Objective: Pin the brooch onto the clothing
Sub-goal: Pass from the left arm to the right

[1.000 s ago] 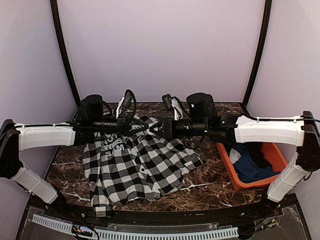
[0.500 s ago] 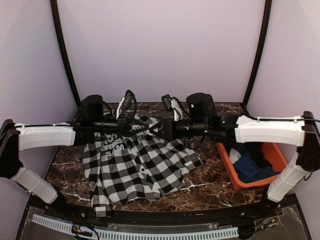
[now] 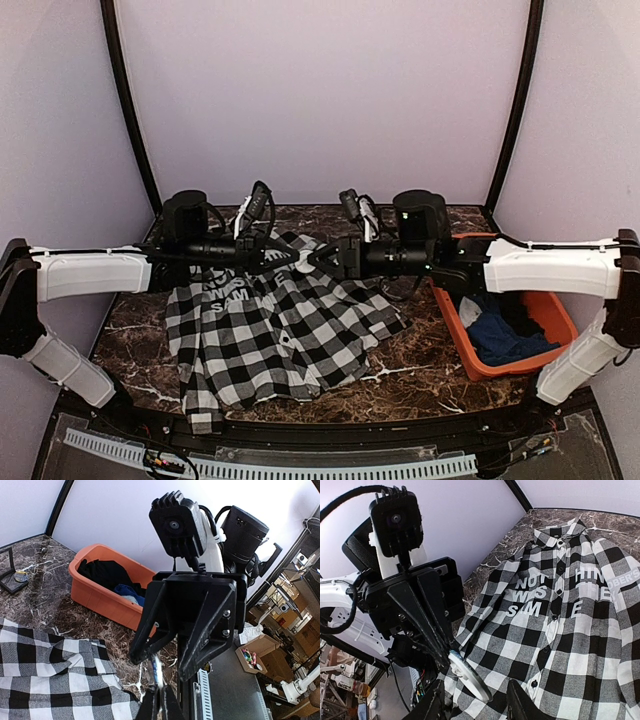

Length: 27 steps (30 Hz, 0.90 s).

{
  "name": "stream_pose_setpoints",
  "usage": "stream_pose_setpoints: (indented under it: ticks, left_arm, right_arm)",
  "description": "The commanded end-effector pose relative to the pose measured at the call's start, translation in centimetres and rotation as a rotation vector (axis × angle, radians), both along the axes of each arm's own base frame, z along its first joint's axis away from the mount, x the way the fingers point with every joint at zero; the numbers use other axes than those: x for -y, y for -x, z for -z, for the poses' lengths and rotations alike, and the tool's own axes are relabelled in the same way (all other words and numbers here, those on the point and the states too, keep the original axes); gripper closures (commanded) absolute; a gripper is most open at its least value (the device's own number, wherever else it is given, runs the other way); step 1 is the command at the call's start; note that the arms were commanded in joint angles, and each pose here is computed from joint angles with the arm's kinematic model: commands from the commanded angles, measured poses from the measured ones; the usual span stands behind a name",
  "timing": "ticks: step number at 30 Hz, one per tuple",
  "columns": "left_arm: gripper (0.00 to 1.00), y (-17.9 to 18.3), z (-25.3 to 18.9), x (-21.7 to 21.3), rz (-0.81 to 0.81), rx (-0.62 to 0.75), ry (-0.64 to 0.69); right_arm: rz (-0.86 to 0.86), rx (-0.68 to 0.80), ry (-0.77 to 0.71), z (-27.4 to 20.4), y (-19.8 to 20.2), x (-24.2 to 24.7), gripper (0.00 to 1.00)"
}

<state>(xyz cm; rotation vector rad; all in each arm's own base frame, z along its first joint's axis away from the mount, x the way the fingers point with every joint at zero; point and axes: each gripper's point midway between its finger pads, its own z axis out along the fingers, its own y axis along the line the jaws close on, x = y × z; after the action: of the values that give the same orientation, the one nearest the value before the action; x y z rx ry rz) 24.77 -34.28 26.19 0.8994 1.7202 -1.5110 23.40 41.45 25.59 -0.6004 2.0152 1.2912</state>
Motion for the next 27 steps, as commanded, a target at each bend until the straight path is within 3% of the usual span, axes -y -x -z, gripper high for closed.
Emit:
stream_pose_setpoints:
  ticks: [1, 11, 20, 27]
  left_arm:
    - [0.99, 0.7, -1.4, -0.1, 0.025, 0.045, 0.030]
    - [0.99, 0.7, -1.3, -0.1, 0.022, 0.043, 0.030]
    - [0.99, 0.8, -1.5, 0.0, 0.034, 0.031, 0.048]
    - [0.99, 0.8, -1.4, 0.0, 0.037, 0.016, 0.060]
  right_arm:
    - [0.014, -0.003, -0.083, -2.1, -0.2, 0.5, 0.59]
    - [0.000, -0.059, -0.053, -0.7, -0.6, -0.7, 0.58]
    - [-0.124, 0.134, -0.131, -2.1, 1.9, 0.7, 0.62]
    - [-0.165, 0.175, -0.182, -2.3, 2.9, 0.9, 0.70]
